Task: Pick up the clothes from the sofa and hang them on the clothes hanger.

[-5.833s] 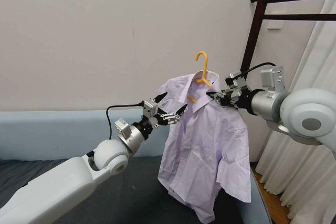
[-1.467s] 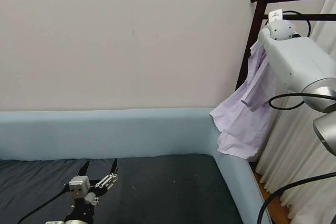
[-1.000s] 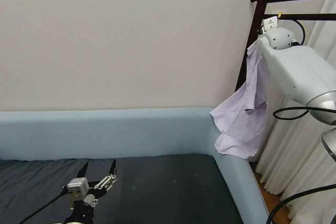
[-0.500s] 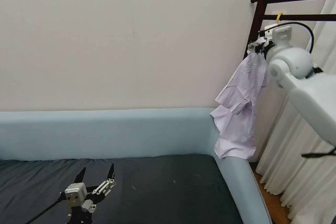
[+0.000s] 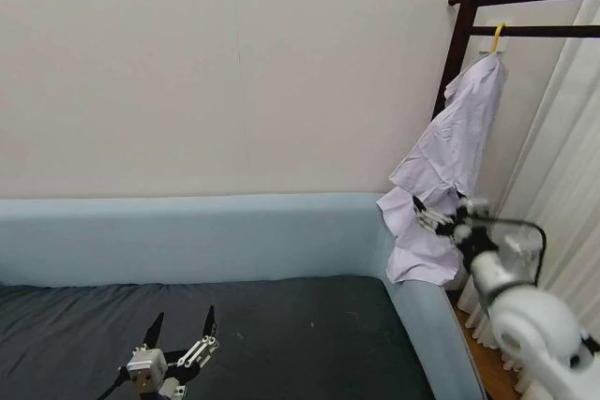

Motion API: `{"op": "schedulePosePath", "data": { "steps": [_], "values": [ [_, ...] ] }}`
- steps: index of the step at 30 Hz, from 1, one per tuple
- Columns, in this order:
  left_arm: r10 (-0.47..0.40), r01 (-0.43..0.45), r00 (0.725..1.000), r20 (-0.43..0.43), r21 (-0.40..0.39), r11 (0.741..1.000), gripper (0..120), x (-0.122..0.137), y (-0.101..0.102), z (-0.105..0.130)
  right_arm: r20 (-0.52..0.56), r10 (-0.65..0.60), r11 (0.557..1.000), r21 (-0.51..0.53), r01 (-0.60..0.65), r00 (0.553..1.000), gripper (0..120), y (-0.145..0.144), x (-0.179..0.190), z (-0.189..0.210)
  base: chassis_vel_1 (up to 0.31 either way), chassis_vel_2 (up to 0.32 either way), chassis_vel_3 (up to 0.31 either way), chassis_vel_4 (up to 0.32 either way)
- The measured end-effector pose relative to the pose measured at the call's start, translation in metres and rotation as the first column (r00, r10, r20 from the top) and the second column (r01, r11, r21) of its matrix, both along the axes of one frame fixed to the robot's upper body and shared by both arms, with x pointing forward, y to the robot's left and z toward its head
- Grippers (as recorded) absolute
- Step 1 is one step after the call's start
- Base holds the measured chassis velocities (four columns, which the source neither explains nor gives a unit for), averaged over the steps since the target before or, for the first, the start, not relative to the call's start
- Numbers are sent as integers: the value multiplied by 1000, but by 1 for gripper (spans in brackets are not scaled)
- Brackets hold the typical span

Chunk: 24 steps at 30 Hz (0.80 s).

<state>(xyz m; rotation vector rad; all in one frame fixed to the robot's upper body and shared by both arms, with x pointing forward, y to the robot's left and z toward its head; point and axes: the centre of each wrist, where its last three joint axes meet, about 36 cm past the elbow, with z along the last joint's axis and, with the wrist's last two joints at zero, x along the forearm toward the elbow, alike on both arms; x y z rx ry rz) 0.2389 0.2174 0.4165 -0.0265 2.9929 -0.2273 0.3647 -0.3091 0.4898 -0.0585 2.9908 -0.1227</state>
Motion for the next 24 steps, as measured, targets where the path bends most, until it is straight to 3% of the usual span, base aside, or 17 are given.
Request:
{"op": "schedulePosePath", "data": {
  "steps": [5,9,14,24],
  "values": [
    [26,-25,1000,-1,49,998,100,-5,2,-11,-3,-4,1000,20,4,1000,100,18,-75,-37,0,0,0,0],
    [18,-18,1000,-1,57,998,100,-16,3,-16,9,2,1000,17,-2,1000,100,28,-110,-49,0,0,0,0],
    [15,-16,1000,2,73,997,100,-19,4,-18,17,-3,1000,-9,3,1000,100,23,-117,-76,0,0,0,0],
    [15,-16,1000,2,72,997,100,-18,5,-18,25,0,1000,-13,0,1000,100,22,-113,-80,0,0,0,0]
  ]
}}
